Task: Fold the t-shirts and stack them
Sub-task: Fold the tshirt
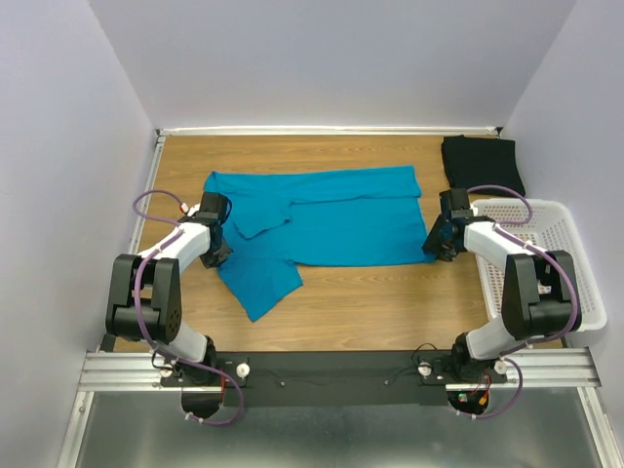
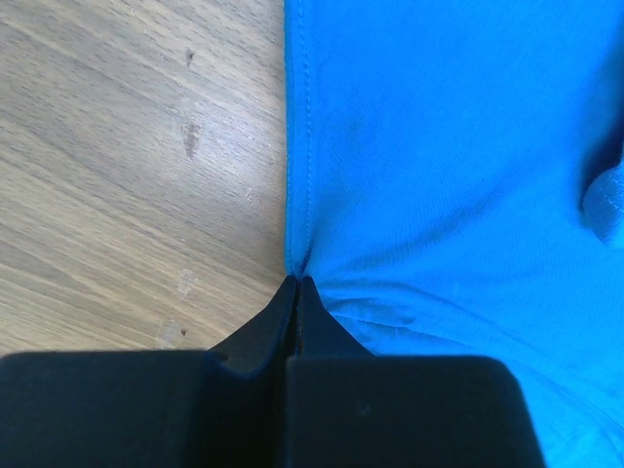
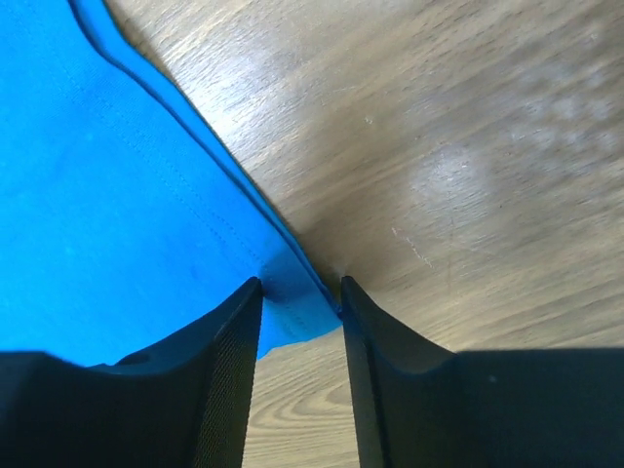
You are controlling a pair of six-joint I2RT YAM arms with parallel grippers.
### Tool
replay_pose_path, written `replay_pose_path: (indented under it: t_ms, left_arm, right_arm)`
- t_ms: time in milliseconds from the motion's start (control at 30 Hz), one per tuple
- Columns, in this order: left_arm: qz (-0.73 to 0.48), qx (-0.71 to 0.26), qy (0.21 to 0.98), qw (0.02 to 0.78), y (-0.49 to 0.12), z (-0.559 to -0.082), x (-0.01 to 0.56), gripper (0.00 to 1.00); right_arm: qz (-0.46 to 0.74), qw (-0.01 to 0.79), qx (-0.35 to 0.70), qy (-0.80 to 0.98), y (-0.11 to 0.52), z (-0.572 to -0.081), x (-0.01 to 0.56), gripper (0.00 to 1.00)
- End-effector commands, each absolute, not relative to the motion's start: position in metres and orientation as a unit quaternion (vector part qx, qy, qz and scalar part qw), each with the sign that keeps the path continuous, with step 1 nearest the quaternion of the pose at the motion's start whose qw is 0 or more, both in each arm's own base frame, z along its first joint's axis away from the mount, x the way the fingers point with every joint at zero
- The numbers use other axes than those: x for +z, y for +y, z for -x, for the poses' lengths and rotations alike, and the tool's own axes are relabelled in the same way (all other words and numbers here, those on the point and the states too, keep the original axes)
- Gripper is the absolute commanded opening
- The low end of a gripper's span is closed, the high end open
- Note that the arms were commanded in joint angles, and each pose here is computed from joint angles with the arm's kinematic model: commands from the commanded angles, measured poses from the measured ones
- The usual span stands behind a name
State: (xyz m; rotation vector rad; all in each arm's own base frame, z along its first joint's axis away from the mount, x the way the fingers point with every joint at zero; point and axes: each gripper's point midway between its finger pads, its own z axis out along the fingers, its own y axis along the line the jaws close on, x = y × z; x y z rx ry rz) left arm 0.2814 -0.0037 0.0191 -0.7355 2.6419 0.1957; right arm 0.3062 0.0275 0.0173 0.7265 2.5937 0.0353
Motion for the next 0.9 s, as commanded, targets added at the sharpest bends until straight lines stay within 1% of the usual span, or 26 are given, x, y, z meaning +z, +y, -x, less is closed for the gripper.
replay_pose_path:
  t_ms: [0,100,133,200,233,333,367,633,867]
  left_arm:
    - [0.260,0.067,0.943,0.197,-0.002,-0.278,0.023,0.02]
    - [0.261,0.067,0.942,0.198,-0.001,-0.278,0.024,0.02]
    - [0.261,0.068,0.942,0.199,-0.001,-0.279,0.025,0.02]
    - [0.260,0.068,0.943,0.199,-0.001,-0.278,0.025,0.02]
    - [0.259,0.068,0.943,0.198,-0.001,-0.278,0.025,0.02]
    - [0.259,0.072,0.942,0.201,0.001,-0.278,0.028,0.02]
    - [0.260,0.073,0.942,0.199,0.002,-0.277,0.028,0.02]
    - [0.258,0.079,0.942,0.197,0.007,-0.272,0.033,0.02]
    - [0.251,0.068,0.944,0.201,0.004,-0.282,0.044,0.03]
  right_arm:
    - [-0.268,0.190,0.011,0.944,0.032,-0.288,-0.004,0.43]
    - [-0.266,0.190,0.011,0.945,0.032,-0.285,-0.004,0.35]
    - [-0.265,0.194,0.015,0.945,0.033,-0.286,-0.001,0.29]
    - [-0.261,0.196,0.018,0.945,0.033,-0.287,0.002,0.23]
    - [-0.255,0.199,0.019,0.946,0.033,-0.288,0.004,0.17]
    - [-0.246,0.203,0.011,0.948,0.030,-0.289,0.011,0.09]
    - [-0.244,0.204,0.006,0.948,0.028,-0.288,0.013,0.01]
    - [-0.237,0.209,-0.001,0.949,0.026,-0.292,0.033,0.00]
    - [-0.217,0.216,0.012,0.952,0.032,-0.318,0.061,0.01]
